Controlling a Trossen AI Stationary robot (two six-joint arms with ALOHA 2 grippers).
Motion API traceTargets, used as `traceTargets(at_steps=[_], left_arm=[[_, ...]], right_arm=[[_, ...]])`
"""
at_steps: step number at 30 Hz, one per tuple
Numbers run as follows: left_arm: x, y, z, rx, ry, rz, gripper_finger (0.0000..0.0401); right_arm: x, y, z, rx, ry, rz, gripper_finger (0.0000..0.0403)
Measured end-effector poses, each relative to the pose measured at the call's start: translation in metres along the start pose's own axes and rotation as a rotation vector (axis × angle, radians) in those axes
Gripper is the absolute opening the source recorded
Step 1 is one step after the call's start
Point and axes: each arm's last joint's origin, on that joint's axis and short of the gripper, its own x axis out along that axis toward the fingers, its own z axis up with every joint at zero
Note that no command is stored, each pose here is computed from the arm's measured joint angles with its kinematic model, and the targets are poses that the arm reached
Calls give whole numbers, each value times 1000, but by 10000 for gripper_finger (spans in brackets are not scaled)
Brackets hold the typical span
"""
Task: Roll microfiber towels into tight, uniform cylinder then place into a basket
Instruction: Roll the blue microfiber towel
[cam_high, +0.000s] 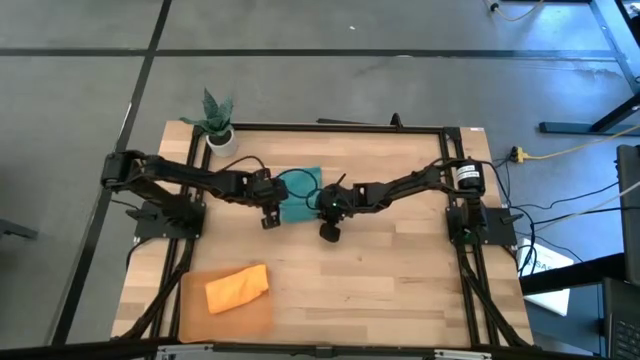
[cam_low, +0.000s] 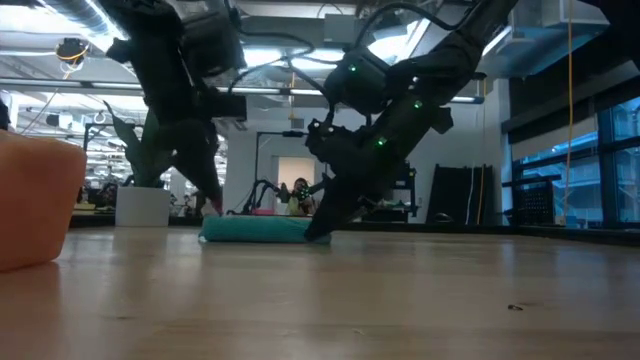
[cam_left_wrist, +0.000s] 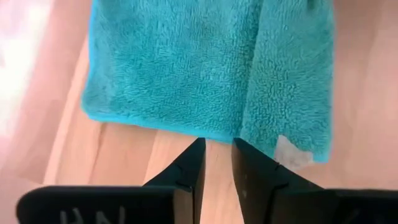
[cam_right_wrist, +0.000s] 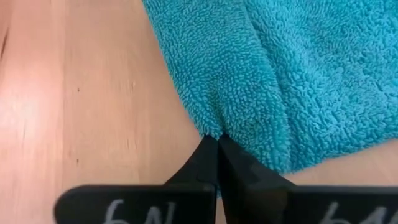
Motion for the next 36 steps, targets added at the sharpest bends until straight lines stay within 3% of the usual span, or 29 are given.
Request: traceTargets(at_steps=[5,9,14,21,36], left_arm=[[-22,-9,2,40,-84,-102,69],[-28,-27,1,180,-109,-221,69],[-24,-48,-3,319,-106,-246,69],[-15,-60,-4,322,-121,-77,69],[25,-71,-15,339,22,-33,69]], right_arm=[[-3,3,11,-3,44,-3,2],[-5,3,19,-3,45,-5,1],[-5,3,20,7,41,-5,1],[-5,3,20,27,41,-9,0],[-6,3,21,28,32,-8,0]])
